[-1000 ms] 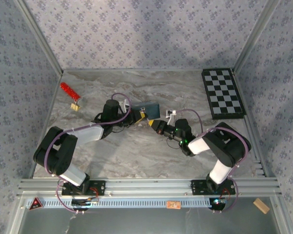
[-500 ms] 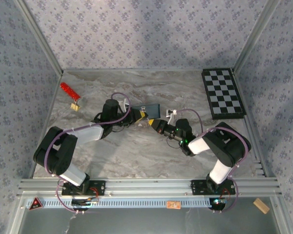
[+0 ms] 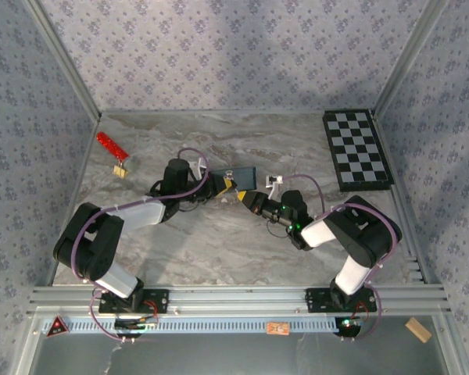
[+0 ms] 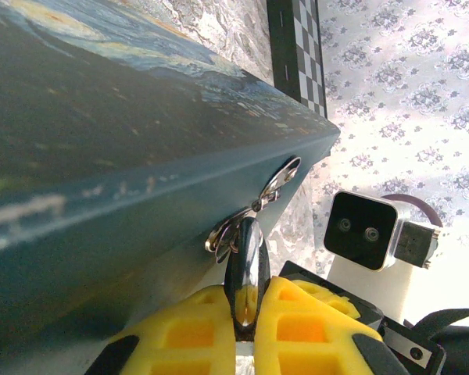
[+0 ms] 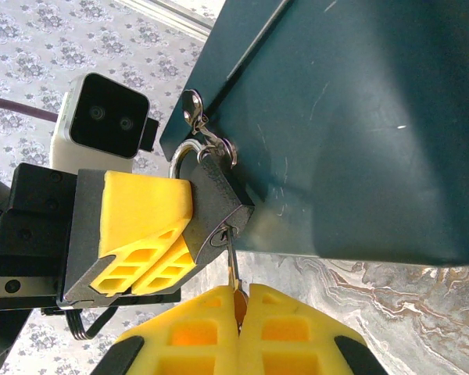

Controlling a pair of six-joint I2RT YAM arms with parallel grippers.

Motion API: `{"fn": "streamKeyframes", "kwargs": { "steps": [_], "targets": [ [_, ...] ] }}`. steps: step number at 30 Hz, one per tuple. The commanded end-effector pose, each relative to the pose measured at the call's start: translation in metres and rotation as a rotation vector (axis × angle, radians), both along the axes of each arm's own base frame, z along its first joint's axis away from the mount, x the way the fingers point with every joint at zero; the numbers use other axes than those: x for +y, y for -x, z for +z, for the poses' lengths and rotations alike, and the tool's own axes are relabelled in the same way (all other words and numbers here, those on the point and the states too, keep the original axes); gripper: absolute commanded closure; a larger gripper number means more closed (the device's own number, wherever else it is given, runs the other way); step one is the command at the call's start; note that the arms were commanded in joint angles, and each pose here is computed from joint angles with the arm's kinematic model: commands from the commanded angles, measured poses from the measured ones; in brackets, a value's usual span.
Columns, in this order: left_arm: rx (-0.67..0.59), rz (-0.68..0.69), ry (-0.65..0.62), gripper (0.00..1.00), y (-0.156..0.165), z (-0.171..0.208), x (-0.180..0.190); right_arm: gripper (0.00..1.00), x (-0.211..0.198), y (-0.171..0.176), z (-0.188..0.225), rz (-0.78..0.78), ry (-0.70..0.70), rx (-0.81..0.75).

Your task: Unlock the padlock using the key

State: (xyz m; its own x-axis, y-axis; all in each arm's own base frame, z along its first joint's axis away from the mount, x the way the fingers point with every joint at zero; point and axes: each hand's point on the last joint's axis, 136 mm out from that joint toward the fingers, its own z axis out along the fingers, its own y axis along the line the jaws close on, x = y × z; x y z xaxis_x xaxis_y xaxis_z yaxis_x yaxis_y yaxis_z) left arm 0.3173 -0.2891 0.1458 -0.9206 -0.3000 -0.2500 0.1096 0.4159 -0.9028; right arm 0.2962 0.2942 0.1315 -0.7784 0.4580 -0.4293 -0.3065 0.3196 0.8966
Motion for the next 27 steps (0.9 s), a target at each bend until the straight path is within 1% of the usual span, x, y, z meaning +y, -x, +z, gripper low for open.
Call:
{"fn": "streamKeyframes", "kwargs": {
  "steps": [1,12,27],
  "targets": [
    [-0.091,-0.073,0.072,1.0,0.0038,0.0304,-0.0128,1.0,0.012,0.0042,0.0228,0.052,-0.059,-0.067],
    [-0.081,-0.067,0.06,1.0,0.0043,0.0226,-0.0113,1.0,0.012,0.0074,0.0254,0.052,-0.064,-0.071],
    [-0.081,-0.079,0.071,1.0,0.0062,0.0248,-0.0124,1.0,0.007,0.0051,0.0187,0.044,-0.038,-0.068]
  ]
}}
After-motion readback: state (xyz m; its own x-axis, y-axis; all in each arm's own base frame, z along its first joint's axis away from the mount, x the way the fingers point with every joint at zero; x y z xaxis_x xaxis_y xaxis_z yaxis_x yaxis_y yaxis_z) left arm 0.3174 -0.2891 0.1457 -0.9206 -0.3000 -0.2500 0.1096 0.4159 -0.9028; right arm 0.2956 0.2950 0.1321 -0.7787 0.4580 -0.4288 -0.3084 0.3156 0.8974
